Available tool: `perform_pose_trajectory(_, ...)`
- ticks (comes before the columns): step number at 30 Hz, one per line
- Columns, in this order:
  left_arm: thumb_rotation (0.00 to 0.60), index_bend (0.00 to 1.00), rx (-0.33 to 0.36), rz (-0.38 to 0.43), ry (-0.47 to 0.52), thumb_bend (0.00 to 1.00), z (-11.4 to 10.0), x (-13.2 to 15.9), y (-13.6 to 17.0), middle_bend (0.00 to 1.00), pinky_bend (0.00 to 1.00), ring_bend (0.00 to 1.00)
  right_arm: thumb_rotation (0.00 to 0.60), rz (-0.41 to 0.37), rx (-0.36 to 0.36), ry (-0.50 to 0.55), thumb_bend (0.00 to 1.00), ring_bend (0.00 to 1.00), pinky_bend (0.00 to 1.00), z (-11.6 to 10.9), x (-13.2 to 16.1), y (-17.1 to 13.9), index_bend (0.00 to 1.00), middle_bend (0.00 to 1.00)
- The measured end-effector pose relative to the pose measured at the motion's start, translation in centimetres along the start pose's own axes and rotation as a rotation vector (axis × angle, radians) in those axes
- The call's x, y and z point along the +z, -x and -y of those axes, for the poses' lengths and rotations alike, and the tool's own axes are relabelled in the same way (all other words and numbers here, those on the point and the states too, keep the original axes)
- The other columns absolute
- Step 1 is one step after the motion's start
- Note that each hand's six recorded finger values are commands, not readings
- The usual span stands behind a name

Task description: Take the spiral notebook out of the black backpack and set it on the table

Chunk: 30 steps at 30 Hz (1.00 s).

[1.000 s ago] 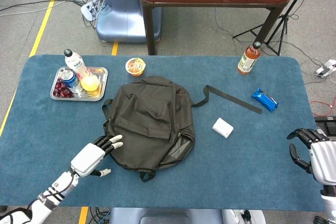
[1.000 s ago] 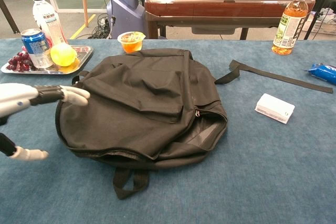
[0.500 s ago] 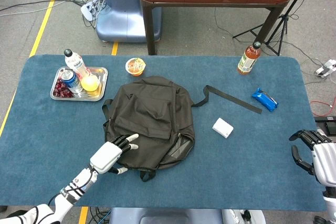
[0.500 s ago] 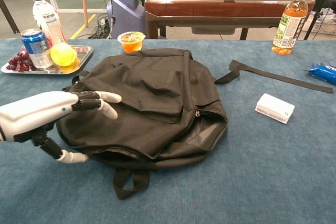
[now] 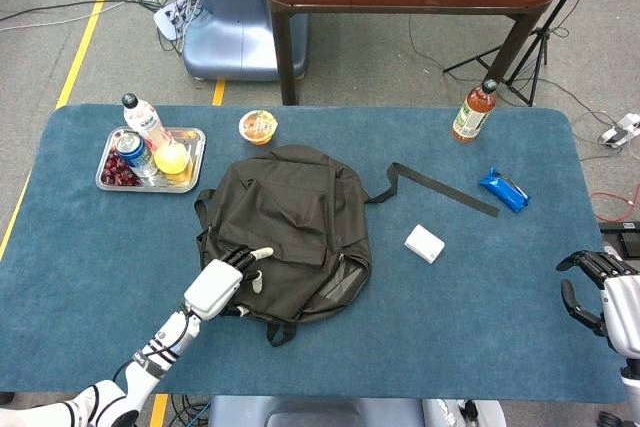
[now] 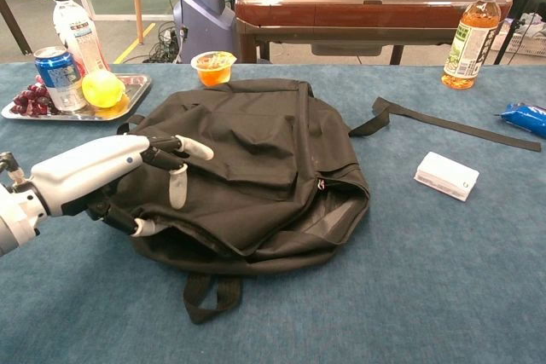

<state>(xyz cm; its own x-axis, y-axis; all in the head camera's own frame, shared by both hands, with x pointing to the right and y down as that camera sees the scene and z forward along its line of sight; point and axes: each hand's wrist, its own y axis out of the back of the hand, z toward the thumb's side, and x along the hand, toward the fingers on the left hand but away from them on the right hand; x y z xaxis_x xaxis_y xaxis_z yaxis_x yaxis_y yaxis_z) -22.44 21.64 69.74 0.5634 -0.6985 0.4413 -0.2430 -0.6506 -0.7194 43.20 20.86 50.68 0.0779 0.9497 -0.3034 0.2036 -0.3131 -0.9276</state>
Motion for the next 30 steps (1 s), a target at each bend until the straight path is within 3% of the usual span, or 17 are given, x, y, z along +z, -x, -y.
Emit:
perform_pose_trajectory(9, 0.6, 0.72, 0.073, -0.038, 0.132, 0.49, -2.2, 0.3, -1.4, 0.24, 0.11, 0.19, 0.6, -0.041, 0.028, 0.008, 0.49, 0.38, 0.55, 0.5, 0.7, 0.0, 0.47, 0.44)
perform_pose_trajectory(14, 0.6, 0.73, 0.145, -0.045, 0.209, 0.49, -5.0, 0.8, -2.6, 0.3, 0.2, 0.25, 0.6, -0.099, 0.082, 0.018, 0.49, 0.38, 0.55, 1.6, 2.0, 0.2, 0.47, 0.46)
perform_pose_trajectory(19, 0.6, 0.74, 0.197, -0.054, 0.236, 0.49, -8.3, 1.1, -3.9, 0.47, 0.35, 0.38, 0.6, -0.172, 0.14, 0.026, 0.49, 0.38, 0.56, 3.1, 3.8, 1.0, 0.47, 0.48)
perform_pose_trajectory(30, 0.6, 0.74, 0.233, -0.102, 0.27, 0.49, -12.2, 1.3, -6.5, 0.66, 0.36, 0.51, 0.6, -0.365, 0.33, 0.048, 0.49, 0.39, 0.56, 7.4, 9.8, 2.6, 0.47, 0.49)
